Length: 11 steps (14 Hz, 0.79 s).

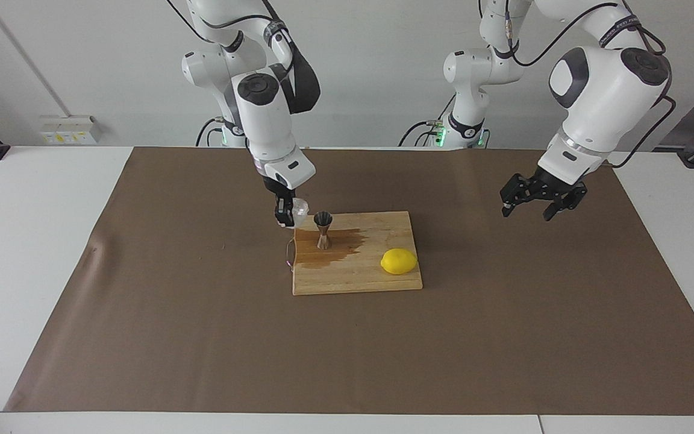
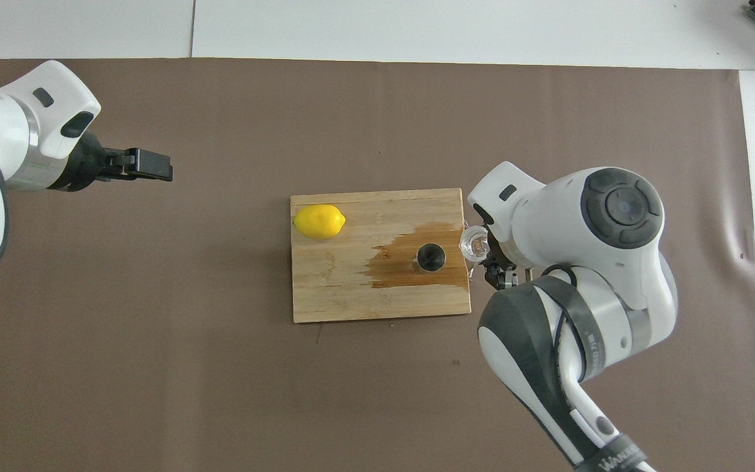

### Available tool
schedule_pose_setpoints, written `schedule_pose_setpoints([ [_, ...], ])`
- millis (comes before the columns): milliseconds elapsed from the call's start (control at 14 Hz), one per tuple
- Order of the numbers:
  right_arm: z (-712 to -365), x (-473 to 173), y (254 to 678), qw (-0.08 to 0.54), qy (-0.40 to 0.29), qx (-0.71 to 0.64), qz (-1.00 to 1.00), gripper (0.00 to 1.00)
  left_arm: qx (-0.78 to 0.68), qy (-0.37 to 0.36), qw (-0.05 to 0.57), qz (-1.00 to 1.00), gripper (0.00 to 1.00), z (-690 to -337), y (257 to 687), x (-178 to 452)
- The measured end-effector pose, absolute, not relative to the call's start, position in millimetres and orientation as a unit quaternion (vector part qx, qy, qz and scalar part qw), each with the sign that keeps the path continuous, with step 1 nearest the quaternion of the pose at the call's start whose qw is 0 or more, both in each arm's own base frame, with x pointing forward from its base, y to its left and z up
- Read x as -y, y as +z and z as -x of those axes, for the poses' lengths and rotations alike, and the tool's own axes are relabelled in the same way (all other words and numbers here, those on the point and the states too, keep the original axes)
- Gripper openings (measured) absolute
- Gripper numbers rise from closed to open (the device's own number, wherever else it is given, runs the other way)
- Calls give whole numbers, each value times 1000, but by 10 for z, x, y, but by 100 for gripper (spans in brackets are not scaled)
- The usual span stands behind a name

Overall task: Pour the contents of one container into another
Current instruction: 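Move the white cup above the metal cup with the right gripper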

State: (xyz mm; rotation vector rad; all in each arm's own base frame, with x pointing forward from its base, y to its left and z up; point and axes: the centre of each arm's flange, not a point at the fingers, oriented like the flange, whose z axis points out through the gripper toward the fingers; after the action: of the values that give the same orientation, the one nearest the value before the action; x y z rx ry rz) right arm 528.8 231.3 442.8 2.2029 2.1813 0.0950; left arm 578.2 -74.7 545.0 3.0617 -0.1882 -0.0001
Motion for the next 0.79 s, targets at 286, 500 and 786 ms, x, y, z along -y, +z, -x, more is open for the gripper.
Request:
schedule_pose_setpoints([
  [286,-5217,-2475,4434,57,19,-714,-697,50,81,-22,21,-996,100,-5654,5634,539],
  [500,-5145,-2623,4433,86,12,-723,-686,50,82,-4,19,-996,100,-5517,5908,523],
  [786,-5113,-2694,4429,121,4,-729,-674,50,83,7,18,-996,100,-5449,6035,538],
])
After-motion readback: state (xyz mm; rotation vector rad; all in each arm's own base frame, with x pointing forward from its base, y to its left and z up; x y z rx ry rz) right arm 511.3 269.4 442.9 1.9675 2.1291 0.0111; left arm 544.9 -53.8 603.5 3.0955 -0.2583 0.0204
